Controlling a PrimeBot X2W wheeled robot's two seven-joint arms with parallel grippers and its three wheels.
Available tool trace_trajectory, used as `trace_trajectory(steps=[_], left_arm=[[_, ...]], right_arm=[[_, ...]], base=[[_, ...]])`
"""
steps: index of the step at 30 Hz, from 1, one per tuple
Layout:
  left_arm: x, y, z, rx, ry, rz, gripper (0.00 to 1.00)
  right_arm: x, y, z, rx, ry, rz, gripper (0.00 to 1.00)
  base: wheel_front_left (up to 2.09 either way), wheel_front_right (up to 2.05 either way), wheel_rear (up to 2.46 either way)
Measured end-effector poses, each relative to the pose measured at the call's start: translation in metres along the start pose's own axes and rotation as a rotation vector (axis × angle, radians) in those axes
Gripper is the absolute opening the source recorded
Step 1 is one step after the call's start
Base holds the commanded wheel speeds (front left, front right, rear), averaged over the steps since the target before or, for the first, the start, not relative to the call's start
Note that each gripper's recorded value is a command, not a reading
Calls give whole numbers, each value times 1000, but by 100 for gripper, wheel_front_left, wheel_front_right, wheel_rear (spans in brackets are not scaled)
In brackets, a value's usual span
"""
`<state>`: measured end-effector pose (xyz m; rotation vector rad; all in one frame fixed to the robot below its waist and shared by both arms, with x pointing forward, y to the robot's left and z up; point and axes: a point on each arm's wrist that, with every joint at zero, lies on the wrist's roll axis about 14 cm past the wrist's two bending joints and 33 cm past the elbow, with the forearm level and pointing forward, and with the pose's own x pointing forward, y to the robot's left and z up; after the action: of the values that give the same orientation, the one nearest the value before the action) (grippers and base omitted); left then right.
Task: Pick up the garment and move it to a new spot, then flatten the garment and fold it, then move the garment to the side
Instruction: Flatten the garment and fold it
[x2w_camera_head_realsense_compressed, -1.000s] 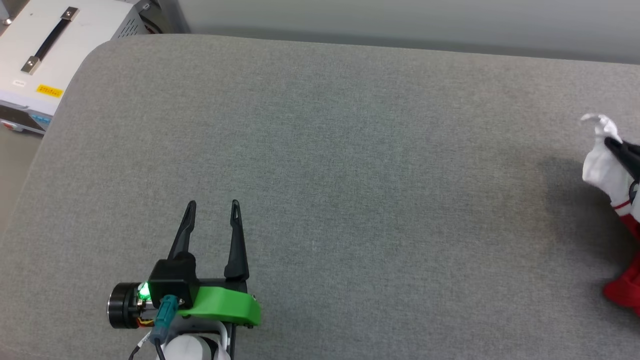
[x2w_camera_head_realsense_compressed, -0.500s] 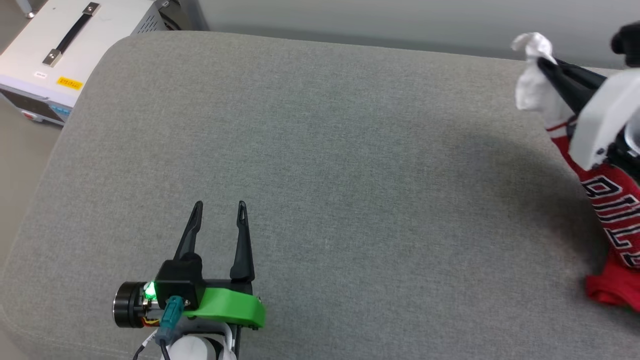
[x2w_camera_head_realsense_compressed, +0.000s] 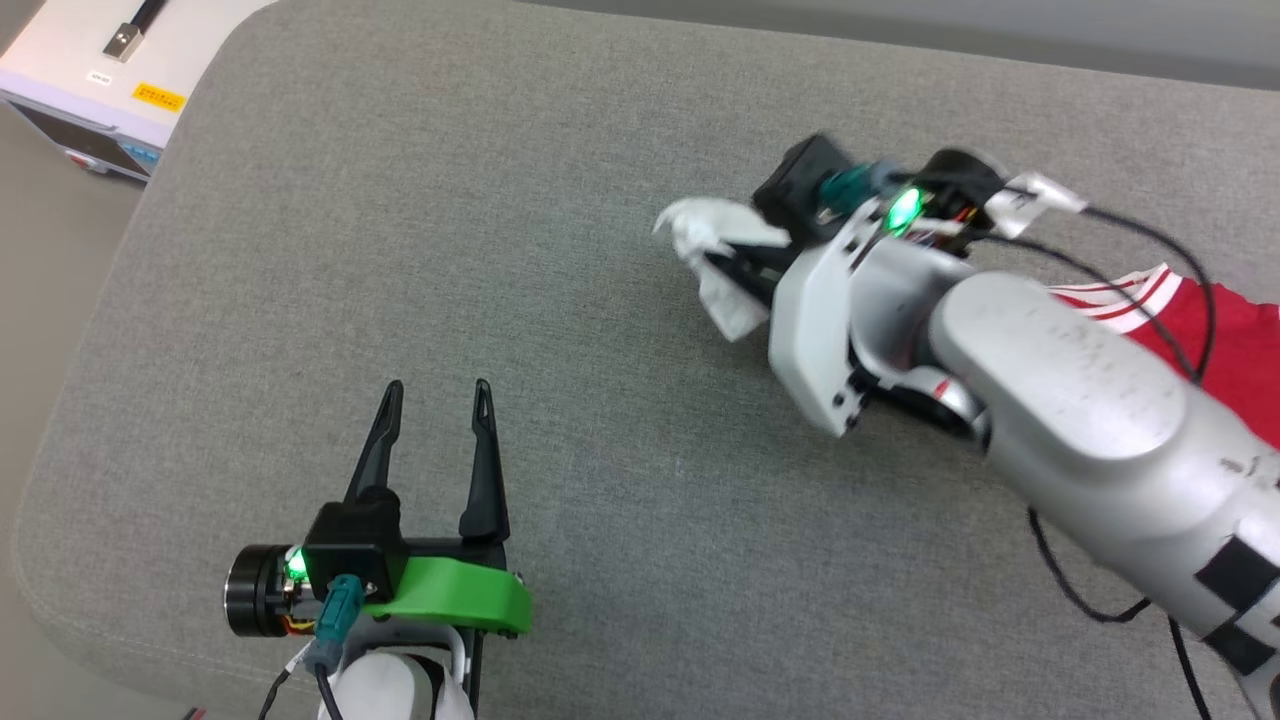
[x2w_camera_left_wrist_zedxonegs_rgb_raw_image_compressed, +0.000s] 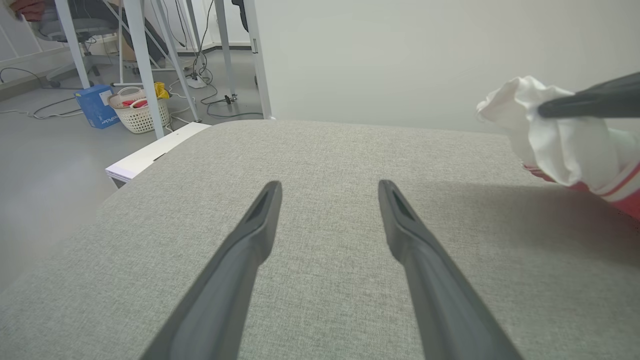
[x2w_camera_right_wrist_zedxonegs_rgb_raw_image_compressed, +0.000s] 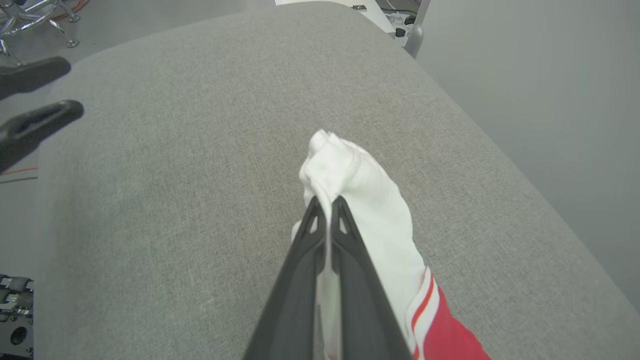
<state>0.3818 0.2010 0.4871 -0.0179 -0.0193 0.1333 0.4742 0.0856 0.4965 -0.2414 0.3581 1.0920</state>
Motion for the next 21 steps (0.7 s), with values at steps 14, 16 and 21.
trace_trajectory(steps=[14,16,21], left_arm=[[6,5,-9,-4,24,28,100],[8,5,-9,-5,22,28,100],[7,6,-2,-7,3,31,100]], right_arm=[[11,90,-130,100,359,210,0],[11,91,-127,104,335,208,45],[10,86,-100,119,160,181,100]], base=[[0,0,0],[0,0,0],[0,0,0]])
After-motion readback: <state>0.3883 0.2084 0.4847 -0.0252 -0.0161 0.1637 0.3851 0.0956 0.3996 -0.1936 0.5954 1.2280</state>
